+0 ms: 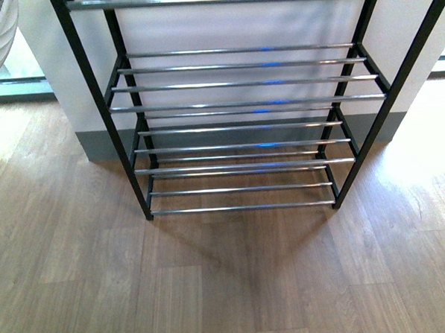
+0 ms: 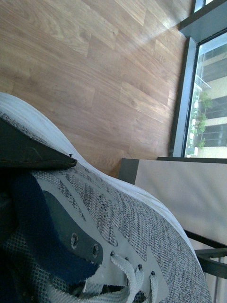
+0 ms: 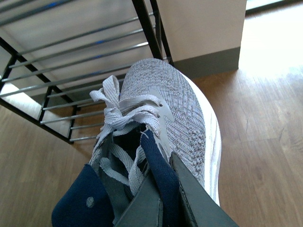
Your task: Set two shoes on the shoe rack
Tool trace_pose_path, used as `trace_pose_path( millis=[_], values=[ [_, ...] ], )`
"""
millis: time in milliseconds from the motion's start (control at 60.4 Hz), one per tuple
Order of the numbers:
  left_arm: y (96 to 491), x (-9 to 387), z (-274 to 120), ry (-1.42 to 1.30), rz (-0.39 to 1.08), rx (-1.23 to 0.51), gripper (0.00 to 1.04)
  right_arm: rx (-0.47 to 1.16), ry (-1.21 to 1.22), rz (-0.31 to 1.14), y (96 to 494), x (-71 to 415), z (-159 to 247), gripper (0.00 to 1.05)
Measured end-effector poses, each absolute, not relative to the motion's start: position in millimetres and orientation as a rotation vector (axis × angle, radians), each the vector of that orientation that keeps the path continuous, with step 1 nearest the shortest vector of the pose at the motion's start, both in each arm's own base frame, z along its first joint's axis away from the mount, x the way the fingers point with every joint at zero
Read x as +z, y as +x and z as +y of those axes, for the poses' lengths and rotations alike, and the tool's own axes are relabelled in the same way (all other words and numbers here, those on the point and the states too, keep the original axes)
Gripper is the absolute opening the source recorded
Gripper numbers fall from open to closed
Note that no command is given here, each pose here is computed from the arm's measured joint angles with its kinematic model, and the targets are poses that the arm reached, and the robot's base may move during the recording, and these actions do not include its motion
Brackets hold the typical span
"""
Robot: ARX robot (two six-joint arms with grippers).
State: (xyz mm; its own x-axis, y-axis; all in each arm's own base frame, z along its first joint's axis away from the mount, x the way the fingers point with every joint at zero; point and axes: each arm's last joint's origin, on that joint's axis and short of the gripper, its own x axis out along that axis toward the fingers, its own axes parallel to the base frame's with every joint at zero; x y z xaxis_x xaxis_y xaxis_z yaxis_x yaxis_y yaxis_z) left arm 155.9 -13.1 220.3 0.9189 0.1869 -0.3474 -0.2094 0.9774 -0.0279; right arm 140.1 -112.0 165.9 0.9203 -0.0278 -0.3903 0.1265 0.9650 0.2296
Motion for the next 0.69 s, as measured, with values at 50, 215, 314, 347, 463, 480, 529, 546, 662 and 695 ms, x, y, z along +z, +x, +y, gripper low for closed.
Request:
trace_pose_path(
  millis=[50, 215, 314, 347, 463, 480, 529, 546, 662, 695],
  values=[
    [155.8, 220.3, -13.1, -0.065, 0.35, 0.205, 0.02, -0.08, 0.255, 0.395, 140.1, 165.9, -112.0, 0.01],
    [155.8, 220.3, -13.1, -0.065, 0.35, 0.204, 0.02, -0.08, 0.254, 0.395, 140.1, 165.9, -112.1, 0.01],
    [155.8, 220.3, -13.0, -0.065, 0.35, 0.205, 0.02, -0.081, 0.255, 0.395, 140.1, 165.9, -112.1, 0.01],
    [155.8, 220.3, -13.1, -0.065, 0.35, 0.204, 0.02, -0.081, 0.255, 0.395, 140.1, 165.9, -112.1, 0.01],
    [155.8, 220.3, -13.1, -0.065, 0.35, 0.203, 0.02, -0.08, 0.255, 0.395, 140.1, 165.9, -112.0, 0.01],
    [155.8, 220.3, -13.0, -0.065, 0.35, 0.205, 0.02, -0.08, 0.255, 0.395, 140.1, 165.9, -112.0, 0.01],
    [155.9, 220.2, -13.1, -0.065, 0.351, 0.203, 0.02, -0.08, 0.255, 0.395, 140.1, 165.9, -112.0, 0.01],
    [155.8, 220.3, -13.0, -0.065, 0.35, 0.205, 0.02, -0.08, 0.255, 0.395, 140.1, 165.9, -112.0, 0.01],
    [155.9, 220.2, -13.1, -0.065, 0.351, 0.203, 0.02, -0.081, 0.255, 0.395, 140.1, 165.9, -112.1, 0.01],
    [155.9, 220.2, -13.1, -0.065, 0.351, 0.203, 0.02, -0.08, 0.254, 0.395, 140.1, 165.9, -112.1, 0.01]
  ],
)
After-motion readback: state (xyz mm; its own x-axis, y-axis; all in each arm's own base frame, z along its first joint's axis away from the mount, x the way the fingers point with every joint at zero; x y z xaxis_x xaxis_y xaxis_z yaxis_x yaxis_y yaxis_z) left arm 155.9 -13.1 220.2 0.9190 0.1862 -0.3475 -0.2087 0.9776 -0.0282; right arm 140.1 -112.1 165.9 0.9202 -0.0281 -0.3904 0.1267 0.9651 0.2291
